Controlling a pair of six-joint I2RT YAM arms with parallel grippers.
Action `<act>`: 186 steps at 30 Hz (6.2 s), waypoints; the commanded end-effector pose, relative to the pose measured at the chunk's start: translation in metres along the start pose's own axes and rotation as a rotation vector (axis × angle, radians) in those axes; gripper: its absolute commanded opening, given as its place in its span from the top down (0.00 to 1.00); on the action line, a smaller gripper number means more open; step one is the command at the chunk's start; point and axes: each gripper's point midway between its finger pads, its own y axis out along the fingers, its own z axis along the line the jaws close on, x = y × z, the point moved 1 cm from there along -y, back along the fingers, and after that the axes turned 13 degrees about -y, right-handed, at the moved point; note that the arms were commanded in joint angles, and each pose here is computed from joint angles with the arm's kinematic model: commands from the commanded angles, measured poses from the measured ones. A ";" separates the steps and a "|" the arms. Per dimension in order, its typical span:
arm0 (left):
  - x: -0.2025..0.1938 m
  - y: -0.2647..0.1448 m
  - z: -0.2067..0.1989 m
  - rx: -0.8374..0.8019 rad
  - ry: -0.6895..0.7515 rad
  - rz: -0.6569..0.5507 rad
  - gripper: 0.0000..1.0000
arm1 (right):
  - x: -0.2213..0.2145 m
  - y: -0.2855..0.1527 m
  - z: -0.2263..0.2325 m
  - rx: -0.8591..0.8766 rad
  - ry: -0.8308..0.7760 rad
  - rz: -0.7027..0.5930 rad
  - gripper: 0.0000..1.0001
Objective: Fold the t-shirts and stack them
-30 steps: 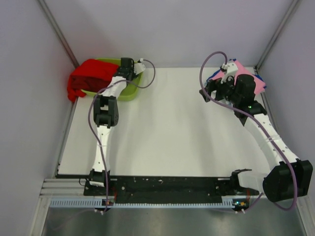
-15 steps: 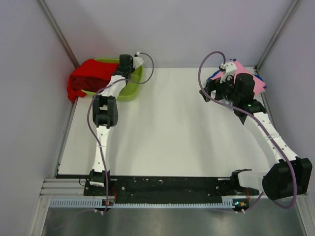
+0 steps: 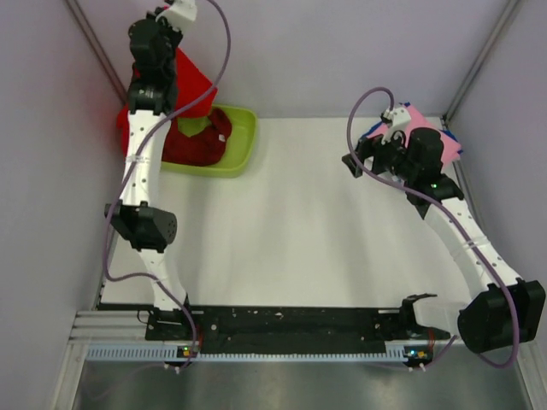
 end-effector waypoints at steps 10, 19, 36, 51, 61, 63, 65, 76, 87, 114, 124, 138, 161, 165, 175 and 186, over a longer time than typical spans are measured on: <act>0.253 -0.299 0.177 0.116 -0.153 -0.523 1.00 | 0.069 -0.019 0.068 0.184 -0.119 -0.176 0.09; 0.183 -0.306 0.034 -0.531 -0.247 -0.232 1.00 | 0.073 -0.033 0.090 0.259 -0.073 -0.188 0.08; 0.147 -0.263 -0.319 -1.217 -0.369 -0.040 0.99 | 0.015 -0.052 0.006 -0.213 0.005 0.082 0.03; 0.044 -0.226 -0.235 -0.977 -0.214 0.171 0.04 | -0.030 -0.021 0.056 0.091 -0.103 0.252 0.04; -0.106 -0.448 -0.181 -1.573 0.007 0.591 0.34 | -0.076 0.038 0.141 0.325 -0.006 0.449 0.23; -0.143 -0.474 -0.179 -1.610 0.042 0.672 0.28 | -0.095 0.037 0.165 0.361 -0.017 0.497 0.20; -0.181 -0.466 -0.180 -1.499 0.120 0.732 0.25 | -0.111 0.040 0.175 0.364 0.018 0.545 0.18; -0.192 -0.269 -0.214 -0.835 0.226 0.428 0.20 | -0.168 0.068 0.143 0.203 0.141 0.659 0.18; -0.235 -0.149 -0.279 -0.721 0.405 0.483 0.17 | -0.182 0.059 0.117 0.139 0.168 0.633 0.18; -0.202 -0.178 -0.237 -1.162 0.219 0.497 0.23 | -0.173 0.072 0.108 0.145 0.082 0.634 0.17; -0.260 -0.109 -0.239 -0.993 0.382 0.532 0.14 | -0.169 0.066 0.105 0.123 0.071 0.628 0.17; -0.311 -0.147 -0.227 -1.021 0.358 0.827 0.89 | -0.163 0.060 0.105 0.125 0.066 0.614 0.17; -0.222 -0.092 -0.150 -0.688 0.070 0.568 0.02 | -0.145 0.024 0.232 0.648 -0.290 0.448 0.06; -0.185 -0.147 -0.146 -0.820 -0.034 0.546 0.01 | -0.176 0.011 0.253 0.703 -0.412 0.524 0.04; -0.204 -0.305 -0.127 -0.954 -0.110 0.663 0.01 | -0.211 0.033 0.254 0.517 -0.488 0.646 0.96; -0.261 -0.415 -0.179 -1.241 -0.141 0.718 0.01 | -0.049 -0.002 0.208 0.363 -0.283 0.252 1.00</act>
